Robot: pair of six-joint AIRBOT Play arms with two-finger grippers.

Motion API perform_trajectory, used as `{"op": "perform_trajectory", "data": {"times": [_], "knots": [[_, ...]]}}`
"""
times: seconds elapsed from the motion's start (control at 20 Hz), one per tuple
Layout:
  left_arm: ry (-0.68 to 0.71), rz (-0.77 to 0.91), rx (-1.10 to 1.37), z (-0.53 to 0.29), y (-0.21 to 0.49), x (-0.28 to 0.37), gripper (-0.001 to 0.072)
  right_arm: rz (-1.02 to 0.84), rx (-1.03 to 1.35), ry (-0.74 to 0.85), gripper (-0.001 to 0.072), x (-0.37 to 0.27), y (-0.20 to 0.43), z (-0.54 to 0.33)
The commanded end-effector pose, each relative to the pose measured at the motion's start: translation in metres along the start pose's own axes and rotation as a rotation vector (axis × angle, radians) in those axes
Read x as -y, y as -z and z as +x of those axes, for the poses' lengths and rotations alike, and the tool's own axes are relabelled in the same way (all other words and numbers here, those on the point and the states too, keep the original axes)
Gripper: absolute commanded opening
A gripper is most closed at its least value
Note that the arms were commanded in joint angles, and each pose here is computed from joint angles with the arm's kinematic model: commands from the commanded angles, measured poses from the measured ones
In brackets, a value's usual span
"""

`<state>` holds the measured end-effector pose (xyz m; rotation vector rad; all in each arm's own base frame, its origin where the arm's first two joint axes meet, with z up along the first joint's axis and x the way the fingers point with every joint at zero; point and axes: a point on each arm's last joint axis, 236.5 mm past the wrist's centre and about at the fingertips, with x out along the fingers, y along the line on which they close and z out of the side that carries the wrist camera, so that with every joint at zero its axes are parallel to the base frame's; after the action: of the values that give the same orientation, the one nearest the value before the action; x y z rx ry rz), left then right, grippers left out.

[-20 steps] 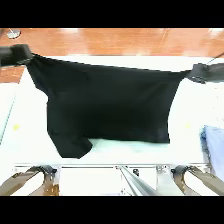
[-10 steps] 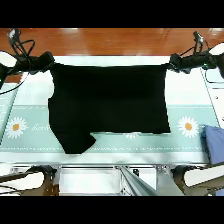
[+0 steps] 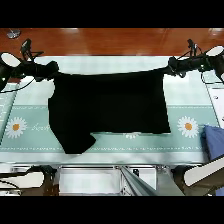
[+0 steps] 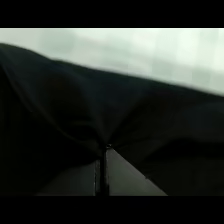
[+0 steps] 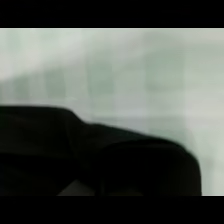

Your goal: Fold the shirts.

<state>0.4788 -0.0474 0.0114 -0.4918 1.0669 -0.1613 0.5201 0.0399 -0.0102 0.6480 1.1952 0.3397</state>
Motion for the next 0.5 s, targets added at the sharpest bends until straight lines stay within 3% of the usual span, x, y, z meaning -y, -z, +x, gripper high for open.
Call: {"op": "perform_trajectory", "data": {"times": [0.0, 0.3, 0.35, 0.4, 0.45], "knots": [[-0.008, 0.113, -0.259, -0.009, 0.060, -0.012, 0.0033, -0.036, -0.221, 0.024, 0.0028, 0.010, 0.052, -0.007], [-0.056, 0.047, -0.466, 0.010, 0.116, -0.041, 0.0039, -0.033, -0.340, 0.236, 0.0033, 0.049, 0.089, 0.012], [-0.057, 0.035, -0.485, 0.010, 0.120, -0.042, 0.0185, -0.014, -0.336, 0.237, 0.0232, 0.048, 0.089, 0.012], [-0.054, 0.033, -0.506, 0.008, 0.124, -0.041, 0.0606, 0.007, -0.348, 0.230, 0.0587, 0.045, 0.092, 0.011], [-0.068, 0.022, -0.523, 0.003, 0.127, -0.044, 0.0700, 0.012, -0.368, 0.217, 0.0626, 0.043, 0.095, 0.006]]}}
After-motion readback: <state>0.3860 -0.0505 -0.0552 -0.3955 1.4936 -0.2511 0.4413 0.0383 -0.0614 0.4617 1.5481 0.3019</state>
